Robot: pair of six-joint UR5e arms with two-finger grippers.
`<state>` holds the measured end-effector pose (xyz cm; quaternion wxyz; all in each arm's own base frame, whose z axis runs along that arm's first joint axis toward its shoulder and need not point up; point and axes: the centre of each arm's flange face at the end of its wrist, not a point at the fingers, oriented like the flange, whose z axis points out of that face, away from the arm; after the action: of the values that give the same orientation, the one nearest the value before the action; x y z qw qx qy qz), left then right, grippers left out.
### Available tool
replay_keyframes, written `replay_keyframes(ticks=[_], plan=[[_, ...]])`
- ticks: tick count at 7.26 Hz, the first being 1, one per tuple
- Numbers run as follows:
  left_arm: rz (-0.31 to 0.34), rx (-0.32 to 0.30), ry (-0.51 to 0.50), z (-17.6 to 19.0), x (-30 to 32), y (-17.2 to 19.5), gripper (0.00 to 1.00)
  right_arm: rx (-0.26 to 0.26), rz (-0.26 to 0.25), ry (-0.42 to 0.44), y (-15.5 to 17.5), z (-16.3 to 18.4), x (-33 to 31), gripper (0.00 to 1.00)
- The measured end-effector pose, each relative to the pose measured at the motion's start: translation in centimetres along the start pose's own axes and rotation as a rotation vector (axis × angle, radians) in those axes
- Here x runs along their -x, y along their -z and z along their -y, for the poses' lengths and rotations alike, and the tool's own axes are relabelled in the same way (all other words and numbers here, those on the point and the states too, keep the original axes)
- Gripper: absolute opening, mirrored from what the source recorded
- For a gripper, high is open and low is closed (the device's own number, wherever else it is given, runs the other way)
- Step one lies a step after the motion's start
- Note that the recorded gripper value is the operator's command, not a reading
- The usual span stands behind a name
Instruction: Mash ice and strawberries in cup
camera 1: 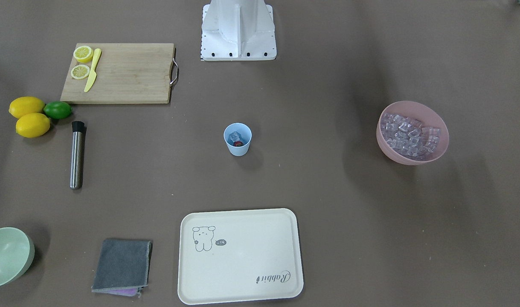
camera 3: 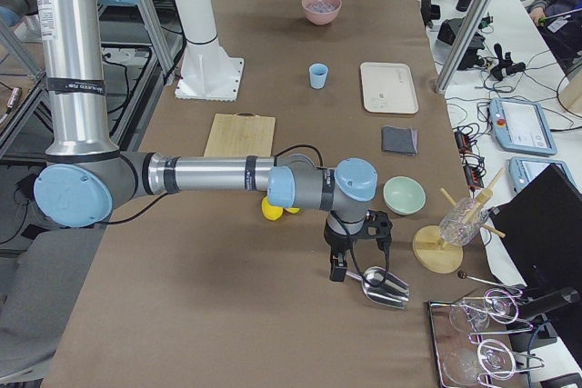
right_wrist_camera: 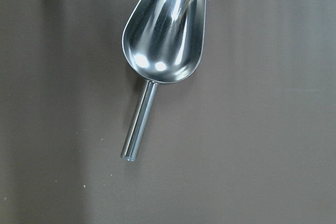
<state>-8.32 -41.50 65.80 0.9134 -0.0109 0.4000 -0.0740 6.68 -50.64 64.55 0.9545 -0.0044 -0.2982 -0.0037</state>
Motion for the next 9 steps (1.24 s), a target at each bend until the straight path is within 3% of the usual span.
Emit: replay_keyframes(ticks=[9], plan=[[0.003,0.002,0.002,0.01,0.04,-0.06,0.98,-0.017,0.008,0.012,0.82,-0.27,0.69,1.0]])
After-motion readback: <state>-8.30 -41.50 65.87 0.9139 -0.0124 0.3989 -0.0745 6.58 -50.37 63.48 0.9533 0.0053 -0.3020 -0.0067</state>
